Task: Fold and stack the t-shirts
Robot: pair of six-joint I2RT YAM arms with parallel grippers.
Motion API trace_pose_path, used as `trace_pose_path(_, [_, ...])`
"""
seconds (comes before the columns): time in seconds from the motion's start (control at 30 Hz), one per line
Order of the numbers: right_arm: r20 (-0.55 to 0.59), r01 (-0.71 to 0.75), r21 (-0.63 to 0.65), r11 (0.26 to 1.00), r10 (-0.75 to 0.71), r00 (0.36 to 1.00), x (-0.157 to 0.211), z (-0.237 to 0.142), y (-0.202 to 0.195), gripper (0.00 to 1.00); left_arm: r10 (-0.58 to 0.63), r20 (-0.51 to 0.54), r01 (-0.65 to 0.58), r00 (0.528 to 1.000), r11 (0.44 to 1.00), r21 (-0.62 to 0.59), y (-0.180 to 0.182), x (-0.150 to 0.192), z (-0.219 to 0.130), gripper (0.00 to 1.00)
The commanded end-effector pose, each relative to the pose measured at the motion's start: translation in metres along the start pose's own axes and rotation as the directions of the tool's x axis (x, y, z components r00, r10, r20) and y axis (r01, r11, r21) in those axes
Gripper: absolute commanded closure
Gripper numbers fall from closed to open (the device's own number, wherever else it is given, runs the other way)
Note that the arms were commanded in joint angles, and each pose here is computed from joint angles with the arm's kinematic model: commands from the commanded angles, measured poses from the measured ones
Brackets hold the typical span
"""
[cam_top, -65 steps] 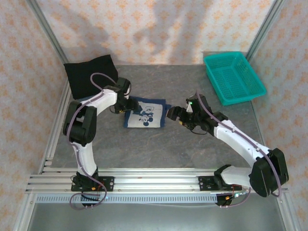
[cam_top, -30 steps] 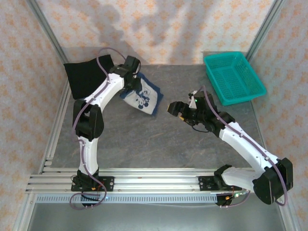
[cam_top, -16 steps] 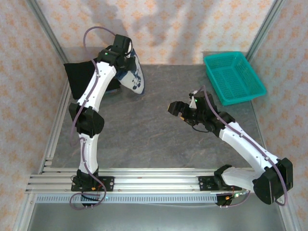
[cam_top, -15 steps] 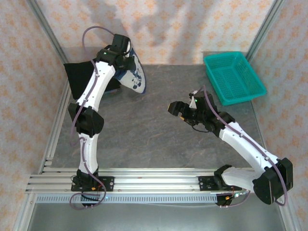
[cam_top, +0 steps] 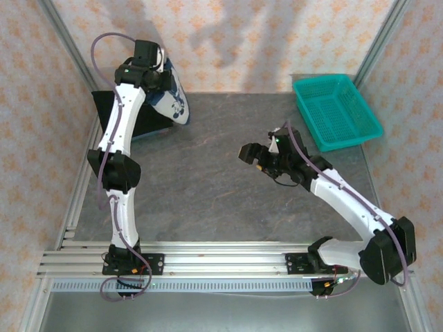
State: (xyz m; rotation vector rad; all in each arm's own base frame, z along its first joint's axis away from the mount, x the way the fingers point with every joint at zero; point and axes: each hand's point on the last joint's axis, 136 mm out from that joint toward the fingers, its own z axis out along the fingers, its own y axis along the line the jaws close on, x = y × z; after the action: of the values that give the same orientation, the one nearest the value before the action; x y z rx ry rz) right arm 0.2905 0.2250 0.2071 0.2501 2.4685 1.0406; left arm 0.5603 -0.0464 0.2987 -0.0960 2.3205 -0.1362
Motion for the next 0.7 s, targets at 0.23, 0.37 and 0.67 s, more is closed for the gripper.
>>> trace_pose_path(0.23, [-0.012, 0.027, -0.012, 1.000, -0.027, 1.000, -0.015, 0.012, 0.011, 0.11, -0.072, 0.163, 0.060, 0.984, 0.995, 0.080, 0.014, -0.050, -0.014, 1.00])
trace_pose_path(0.37, [-0.024, 0.021, -0.016, 1.000, -0.022, 0.999, -0.018, 0.018, 0.012, 0.11, -0.131, 0.236, 0.107, 0.963, 0.988, 0.112, 0.028, -0.073, -0.025, 1.00])
trace_pose_path(0.67, [-0.057, 0.007, -0.029, 1.000, -0.009, 0.998, -0.022, 0.033, 0.016, 0.11, -0.183, 0.267, 0.156, 0.946, 0.980, 0.121, 0.071, -0.084, -0.031, 1.00])
